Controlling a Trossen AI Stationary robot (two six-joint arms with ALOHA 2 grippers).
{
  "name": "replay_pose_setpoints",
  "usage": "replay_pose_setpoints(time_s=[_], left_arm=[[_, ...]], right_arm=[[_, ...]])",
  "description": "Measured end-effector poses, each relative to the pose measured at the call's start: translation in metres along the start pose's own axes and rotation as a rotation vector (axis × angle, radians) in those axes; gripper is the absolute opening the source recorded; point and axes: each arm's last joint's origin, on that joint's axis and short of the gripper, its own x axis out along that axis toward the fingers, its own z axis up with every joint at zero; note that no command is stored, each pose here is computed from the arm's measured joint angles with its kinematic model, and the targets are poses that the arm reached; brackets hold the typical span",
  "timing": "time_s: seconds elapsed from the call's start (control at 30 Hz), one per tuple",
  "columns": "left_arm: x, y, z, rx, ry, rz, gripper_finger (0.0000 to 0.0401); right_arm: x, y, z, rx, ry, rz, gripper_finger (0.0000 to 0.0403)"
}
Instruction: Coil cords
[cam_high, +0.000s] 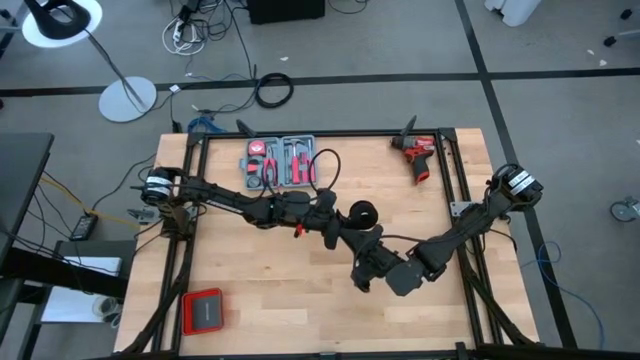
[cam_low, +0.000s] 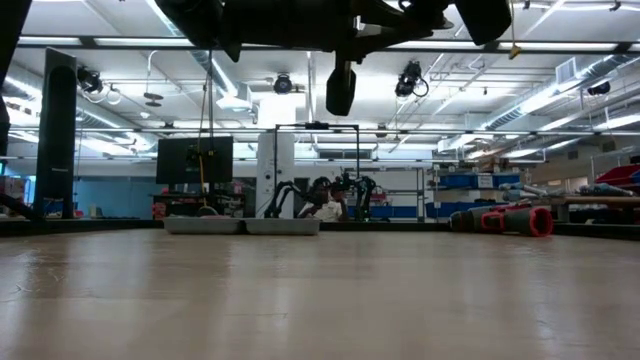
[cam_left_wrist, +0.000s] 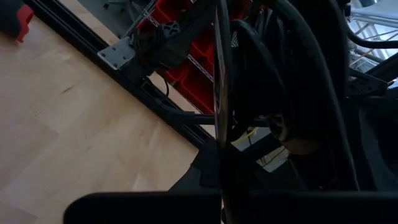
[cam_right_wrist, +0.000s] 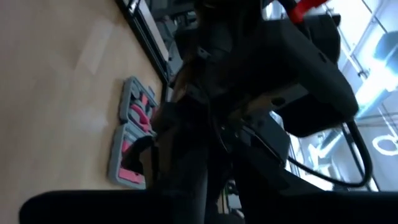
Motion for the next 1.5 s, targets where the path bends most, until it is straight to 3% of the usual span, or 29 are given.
replay_pose_setpoints(time_s=[0.53,0.73,0.87,1.13,1.5], left_arm=[[0.000,0.001,0.000,-0.004,0.008,0.000,0.0000],[0.000,0.000,0.000,-0.004,0.012,-0.006,0.0000],[0.000,0.000,0.000,-0.001,0.009,-0.007,0.0000],[0.000,0.001,0.001,0.004,0.030,-0.031,0.0000],[-0.001,0.001,0.008,0.042,0.014,-0.077,0.0000]], right_arm=[[0.010,-0.005,0.000,-0.064,-0.051,0.008,0.0071],[0.012,-0.005,-0.001,-0.038,-0.044,0.008,0.0012],[0.012,-0.005,-0.002,0.019,-0.010,-0.006,0.0006],[-0.017,-0.001,0.005,0.017,0.025,-0.042,0.0002],[-0.049,0.007,0.010,0.115,0.018,-0.053,0.0000]])
